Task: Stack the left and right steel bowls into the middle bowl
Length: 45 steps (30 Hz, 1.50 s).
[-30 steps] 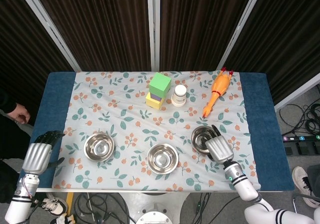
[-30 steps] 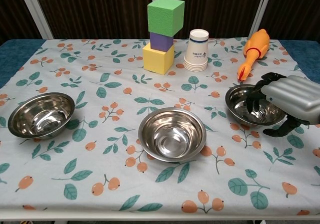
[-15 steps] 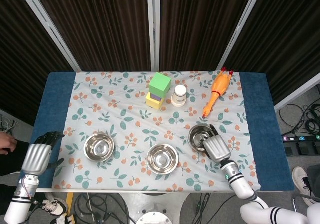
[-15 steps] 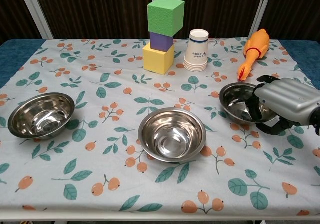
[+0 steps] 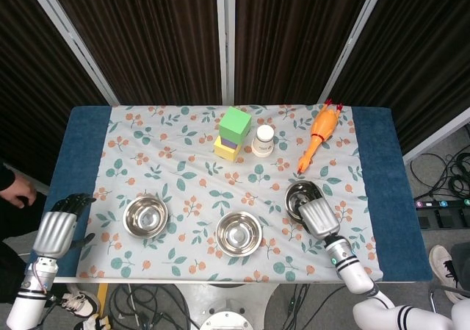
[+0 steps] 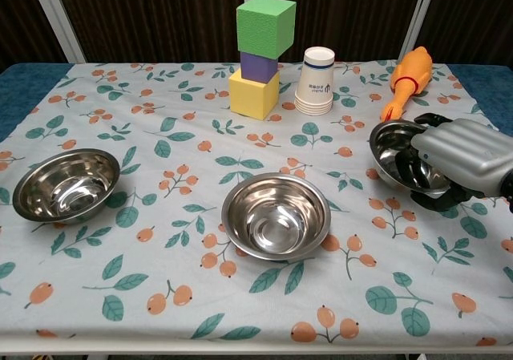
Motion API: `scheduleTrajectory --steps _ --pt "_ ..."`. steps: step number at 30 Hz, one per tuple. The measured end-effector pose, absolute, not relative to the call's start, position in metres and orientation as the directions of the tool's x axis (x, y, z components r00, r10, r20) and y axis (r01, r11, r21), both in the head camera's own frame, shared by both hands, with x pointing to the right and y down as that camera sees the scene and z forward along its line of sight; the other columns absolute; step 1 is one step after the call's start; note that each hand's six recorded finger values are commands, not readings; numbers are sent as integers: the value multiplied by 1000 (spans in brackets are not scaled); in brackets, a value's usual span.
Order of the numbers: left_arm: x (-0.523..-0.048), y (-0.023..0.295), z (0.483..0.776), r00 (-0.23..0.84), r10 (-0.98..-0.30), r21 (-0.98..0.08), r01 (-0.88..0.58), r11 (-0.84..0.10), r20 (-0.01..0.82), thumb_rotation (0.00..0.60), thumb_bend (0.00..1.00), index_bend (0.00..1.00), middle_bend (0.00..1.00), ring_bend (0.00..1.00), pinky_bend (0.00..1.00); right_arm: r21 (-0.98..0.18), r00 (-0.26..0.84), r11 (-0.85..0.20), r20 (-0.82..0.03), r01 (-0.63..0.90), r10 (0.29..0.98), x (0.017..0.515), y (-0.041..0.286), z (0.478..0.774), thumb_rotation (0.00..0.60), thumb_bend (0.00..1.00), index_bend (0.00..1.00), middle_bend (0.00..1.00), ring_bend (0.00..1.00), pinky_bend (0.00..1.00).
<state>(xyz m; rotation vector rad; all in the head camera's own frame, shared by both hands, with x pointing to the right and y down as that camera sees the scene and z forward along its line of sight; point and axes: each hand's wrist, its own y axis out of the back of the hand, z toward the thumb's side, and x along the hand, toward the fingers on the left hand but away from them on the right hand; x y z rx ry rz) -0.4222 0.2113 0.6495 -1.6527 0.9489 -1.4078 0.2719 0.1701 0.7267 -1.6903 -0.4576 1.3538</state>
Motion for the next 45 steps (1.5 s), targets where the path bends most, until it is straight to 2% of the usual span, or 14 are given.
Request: scheduleTrajectory --steps 8,17,21,29,31,33,34,39,45 --pt "-425 209 649 106 -899 -899 -73 -432 424 600 145 292 302 208 288 -846 389 -495 -532 -200 752 254 168 710 600 402 739 615 307 58" --pt "-431 206 646 82 -908 -905 -84 -417 411 600 145 292 302 208 288 -883 575 -441 -446 -159 686 177 178 675 600 402 739 617 307 59" --pt "-436 208 645 68 -908 -904 -90 -417 412 600 145 292 302 208 288 -876 624 -450 -450 -171 639 149 188 676 600 402 739 617 307 59" --pt "-443 210 648 56 -904 -899 -97 -428 424 600 145 292 302 208 288 -849 652 -493 -485 -192 582 127 203 684 600 385 741 608 306 59" --pt "-443 209 649 55 -904 -898 -99 -428 425 600 145 292 302 208 288 -845 659 -498 -490 -197 570 124 205 685 600 293 703 581 302 59" --pt "-444 209 649 54 -903 -898 -102 -429 425 600 145 292 302 208 288 -841 670 -501 -493 -204 555 122 207 685 600 87 584 513 264 55" --pt "-444 209 649 53 -903 -898 -103 -429 425 600 145 292 302 208 288 -839 674 -503 -494 -205 549 121 207 684 600 32 527 479 237 47" --pt "-444 209 648 55 -904 -897 -108 -428 424 600 146 292 302 208 288 -828 691 -523 -498 -199 524 122 206 679 600 0 361 363 144 7" --pt "-442 209 649 59 -903 -897 -103 -430 426 600 145 292 302 208 288 -828 683 -518 -507 -216 526 129 201 675 600 0 333 322 116 0"
